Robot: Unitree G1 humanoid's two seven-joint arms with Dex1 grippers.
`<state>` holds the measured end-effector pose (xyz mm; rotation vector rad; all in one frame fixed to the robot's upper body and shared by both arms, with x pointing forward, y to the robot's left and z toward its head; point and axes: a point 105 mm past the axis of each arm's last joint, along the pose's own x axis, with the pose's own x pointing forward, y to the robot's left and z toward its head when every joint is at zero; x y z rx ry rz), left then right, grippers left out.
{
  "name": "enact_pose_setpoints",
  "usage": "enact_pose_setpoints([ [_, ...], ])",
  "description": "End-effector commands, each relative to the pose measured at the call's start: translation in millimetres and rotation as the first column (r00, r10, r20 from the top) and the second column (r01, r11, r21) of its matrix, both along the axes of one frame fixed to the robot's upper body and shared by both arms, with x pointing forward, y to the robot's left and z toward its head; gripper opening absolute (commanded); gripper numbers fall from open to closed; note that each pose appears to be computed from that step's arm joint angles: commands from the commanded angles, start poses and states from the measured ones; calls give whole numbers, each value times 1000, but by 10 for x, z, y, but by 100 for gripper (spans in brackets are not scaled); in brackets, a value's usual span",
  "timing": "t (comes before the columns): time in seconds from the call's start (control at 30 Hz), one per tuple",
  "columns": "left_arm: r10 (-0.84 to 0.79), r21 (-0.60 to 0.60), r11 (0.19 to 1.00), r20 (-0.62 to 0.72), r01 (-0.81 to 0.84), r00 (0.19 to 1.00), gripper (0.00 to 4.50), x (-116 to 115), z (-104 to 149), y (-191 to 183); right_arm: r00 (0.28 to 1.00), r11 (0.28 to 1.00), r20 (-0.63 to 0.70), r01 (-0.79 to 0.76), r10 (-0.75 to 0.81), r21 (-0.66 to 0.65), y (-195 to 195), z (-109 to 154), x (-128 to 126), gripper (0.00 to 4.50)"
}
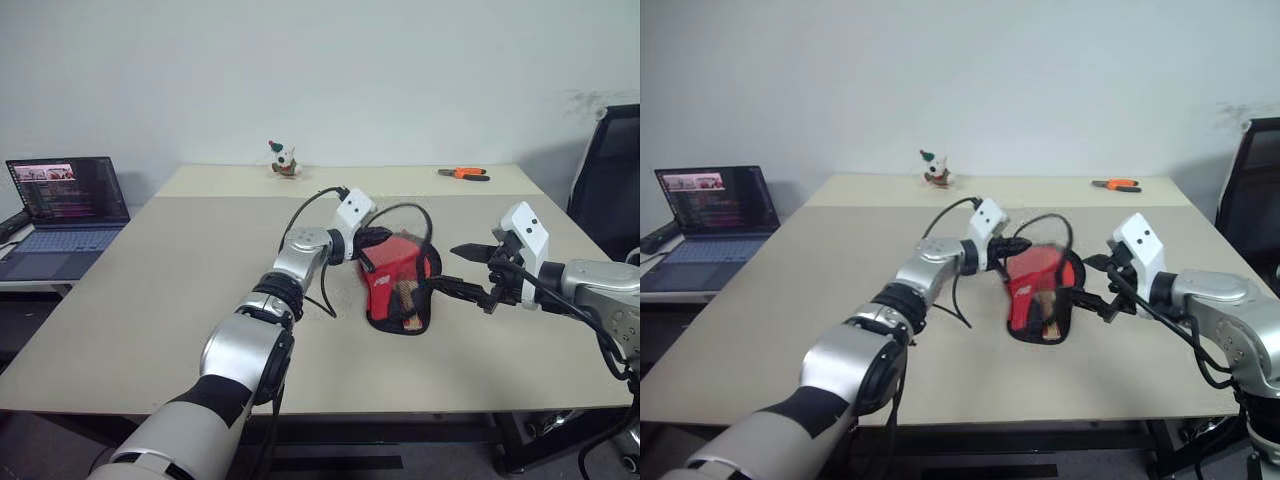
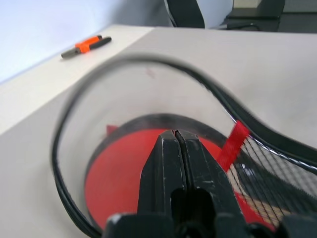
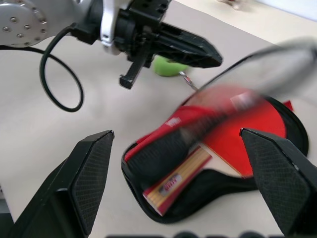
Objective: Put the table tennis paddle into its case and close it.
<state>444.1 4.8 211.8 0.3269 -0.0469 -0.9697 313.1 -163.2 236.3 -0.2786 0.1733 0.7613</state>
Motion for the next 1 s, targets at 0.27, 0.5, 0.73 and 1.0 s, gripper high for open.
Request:
enact_pose_setpoints([
  [0.27, -9, -88, 996, 66, 15, 998, 3, 1, 234, 451, 975, 971, -98, 212, -201, 114, -181, -127, 433, 450],
  [0.5, -109, -150, 982, 30, 112, 994, 3, -343, 197, 1010, 898, 904, -266, 399, -351, 153, -257, -553, 855, 450],
  [0.73, -3, -161, 987, 7, 5, 1000, 3, -561, 220, 1343, 862, 892, -348, 433, -368, 131, -130, -888, 1034, 450],
  [1.0, 42, -155, 987, 3, -41, 999, 3, -628, 228, 1407, 838, 894, -428, 428, -337, 135, 22, -1104, 1053, 450],
])
